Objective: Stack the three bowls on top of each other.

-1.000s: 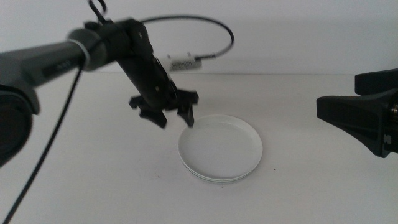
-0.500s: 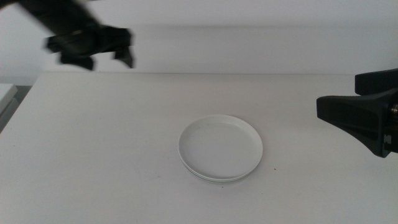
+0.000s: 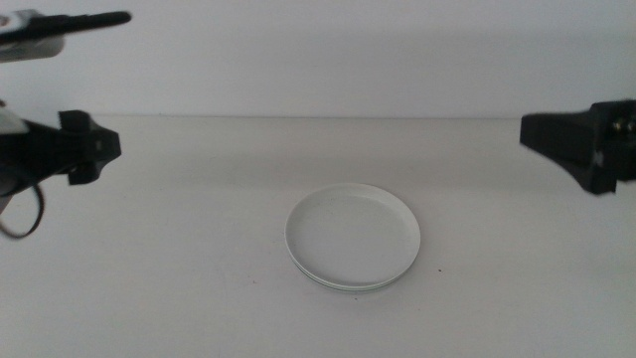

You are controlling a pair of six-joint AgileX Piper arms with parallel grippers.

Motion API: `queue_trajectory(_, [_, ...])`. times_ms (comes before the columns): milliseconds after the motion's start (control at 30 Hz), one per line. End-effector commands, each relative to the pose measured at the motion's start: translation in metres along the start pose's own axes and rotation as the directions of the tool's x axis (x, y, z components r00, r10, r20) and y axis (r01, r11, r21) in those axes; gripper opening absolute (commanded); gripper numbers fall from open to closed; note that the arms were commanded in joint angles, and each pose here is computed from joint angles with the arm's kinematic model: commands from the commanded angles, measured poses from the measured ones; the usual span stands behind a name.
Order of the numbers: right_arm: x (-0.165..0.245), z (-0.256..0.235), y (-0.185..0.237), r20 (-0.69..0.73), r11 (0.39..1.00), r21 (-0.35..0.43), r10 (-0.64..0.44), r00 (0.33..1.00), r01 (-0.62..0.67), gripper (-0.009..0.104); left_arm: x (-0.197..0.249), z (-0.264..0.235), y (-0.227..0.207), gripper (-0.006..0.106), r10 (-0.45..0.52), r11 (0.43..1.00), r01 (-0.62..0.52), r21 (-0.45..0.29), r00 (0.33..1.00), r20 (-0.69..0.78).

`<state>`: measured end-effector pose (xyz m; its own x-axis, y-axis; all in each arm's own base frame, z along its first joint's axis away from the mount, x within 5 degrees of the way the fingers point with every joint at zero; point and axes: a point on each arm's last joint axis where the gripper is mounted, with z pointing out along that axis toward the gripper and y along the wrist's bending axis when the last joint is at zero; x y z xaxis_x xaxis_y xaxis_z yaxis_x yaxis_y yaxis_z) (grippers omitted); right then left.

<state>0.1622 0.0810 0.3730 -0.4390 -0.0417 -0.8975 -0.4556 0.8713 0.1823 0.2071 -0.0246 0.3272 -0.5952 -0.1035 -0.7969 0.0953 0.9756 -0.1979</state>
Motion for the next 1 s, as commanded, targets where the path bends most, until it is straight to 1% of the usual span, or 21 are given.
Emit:
queue_trajectory(0, [-0.002,0.006,-0.011,0.026,0.996,0.084,0.001,1.0,-0.003,0.079,0.004,-0.01,0.0,0.094,0.018,1.0,-0.018,-0.006,0.999,0.042])
queue_trajectory(133, [-0.004,0.003,-0.037,0.041,0.973,0.229,0.032,0.999,-0.041,0.079,0.022,-0.026,0.001,0.094,0.056,0.998,-0.055,-0.016,0.994,0.094])
queue_trajectory(200, [-0.007,-0.009,-0.049,0.076,0.953,0.301,0.024,0.997,-0.045,0.079,0.036,-0.036,0.001,0.094,0.028,1.0,-0.028,-0.002,0.99,0.136])
queue_trajectory(267, [-0.007,-0.023,-0.055,0.106,0.936,0.35,0.004,0.994,-0.041,0.079,0.048,-0.046,0.0,0.094,0.009,1.0,-0.011,0.014,0.985,0.173])
queue_trajectory(333, [-0.001,-0.038,-0.055,0.15,0.922,0.385,-0.014,0.989,-0.045,0.079,0.059,-0.055,0.001,0.094,0.016,1.0,-0.019,0.013,0.977,0.21])
queue_trajectory(467, [0.027,-0.054,-0.049,0.206,0.915,0.401,-0.044,0.977,-0.044,0.079,0.08,-0.067,0.004,0.094,0.027,1.0,-0.03,0.006,0.954,0.299])
queue_trajectory(567, [0.043,-0.06,-0.047,0.247,0.911,0.412,-0.082,0.965,-0.028,0.079,0.086,-0.074,0.005,0.094,0.029,0.999,-0.032,0.001,0.928,0.371])
queue_trajectory(733, [0.044,-0.076,-0.04,0.328,0.904,0.428,-0.155,0.932,0.0,0.079,0.084,-0.084,0.004,0.094,0.032,0.999,-0.036,0.001,0.899,0.438])
queue_trajectory(967, [0.046,-0.083,-0.036,0.358,0.907,0.422,-0.156,0.921,-0.01,0.079,0.084,-0.086,0.004,0.094,0.033,0.999,-0.038,0.001,0.893,0.448])
